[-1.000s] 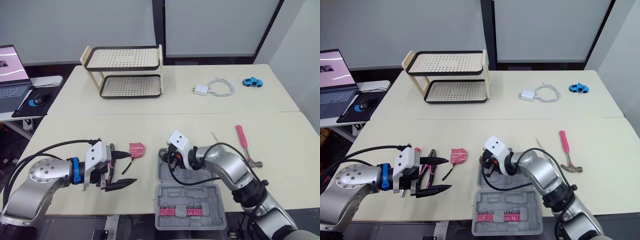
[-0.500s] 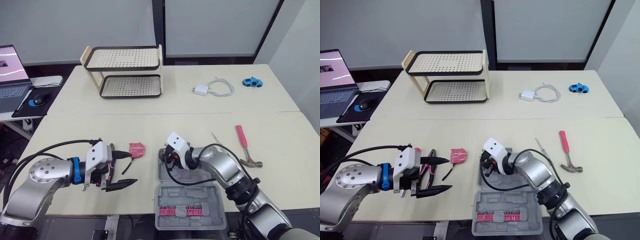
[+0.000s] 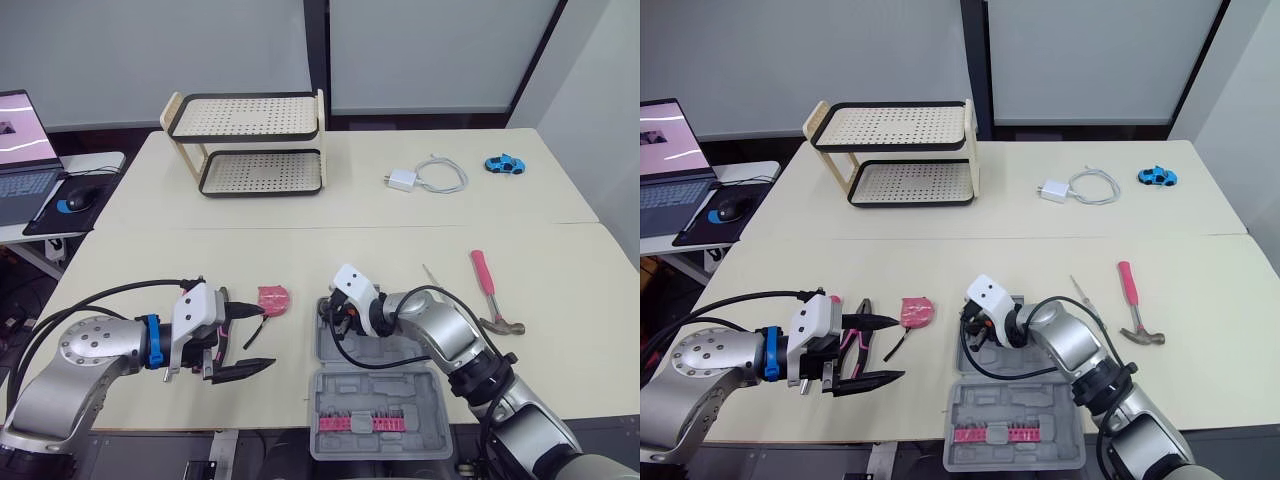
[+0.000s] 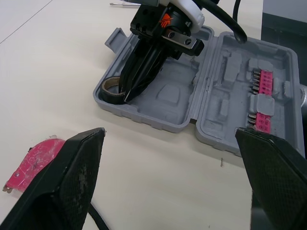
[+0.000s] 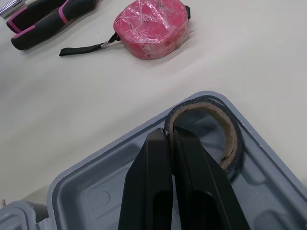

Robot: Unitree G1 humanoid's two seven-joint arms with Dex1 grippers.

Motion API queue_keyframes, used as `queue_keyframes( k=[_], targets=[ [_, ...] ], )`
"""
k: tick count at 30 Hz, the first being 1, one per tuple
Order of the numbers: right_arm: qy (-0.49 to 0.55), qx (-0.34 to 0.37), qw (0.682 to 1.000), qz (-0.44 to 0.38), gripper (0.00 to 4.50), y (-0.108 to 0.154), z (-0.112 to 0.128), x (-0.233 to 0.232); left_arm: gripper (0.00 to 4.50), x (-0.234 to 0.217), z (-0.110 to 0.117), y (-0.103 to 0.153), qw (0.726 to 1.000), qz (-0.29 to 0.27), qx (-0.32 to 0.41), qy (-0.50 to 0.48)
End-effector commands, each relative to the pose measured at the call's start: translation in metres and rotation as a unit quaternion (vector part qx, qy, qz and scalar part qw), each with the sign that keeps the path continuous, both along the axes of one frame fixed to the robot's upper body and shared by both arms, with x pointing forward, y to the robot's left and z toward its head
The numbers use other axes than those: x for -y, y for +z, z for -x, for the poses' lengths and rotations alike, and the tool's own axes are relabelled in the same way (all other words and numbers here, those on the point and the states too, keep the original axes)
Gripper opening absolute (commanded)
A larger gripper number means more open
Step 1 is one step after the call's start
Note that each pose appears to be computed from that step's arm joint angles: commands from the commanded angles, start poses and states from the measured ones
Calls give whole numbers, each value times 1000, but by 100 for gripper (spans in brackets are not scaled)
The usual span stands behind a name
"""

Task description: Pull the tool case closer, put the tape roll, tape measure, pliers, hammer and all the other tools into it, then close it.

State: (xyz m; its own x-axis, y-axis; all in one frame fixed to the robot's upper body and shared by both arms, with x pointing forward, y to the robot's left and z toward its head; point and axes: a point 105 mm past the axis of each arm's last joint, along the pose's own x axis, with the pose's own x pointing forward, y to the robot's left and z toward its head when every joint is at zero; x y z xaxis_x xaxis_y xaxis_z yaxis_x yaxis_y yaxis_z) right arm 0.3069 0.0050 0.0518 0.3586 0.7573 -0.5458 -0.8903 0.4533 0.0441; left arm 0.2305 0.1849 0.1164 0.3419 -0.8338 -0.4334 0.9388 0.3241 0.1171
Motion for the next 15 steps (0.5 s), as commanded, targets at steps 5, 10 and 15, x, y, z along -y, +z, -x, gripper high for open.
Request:
queue_keyframes(
  k=[5, 10, 15],
  targets=[
    [5, 11, 1000, -12, 3, 11, -2, -2, 450, 4, -1, 6, 1000, 0, 17, -6],
    [6, 9, 1000, -11, 3, 10, -2, -2, 450, 4, -2, 6, 1000, -1, 18, -7],
    [-1, 23, 1000, -21, 61, 18, -5, -3, 450, 5, -2, 7, 1000, 0, 19, -6]
  ],
)
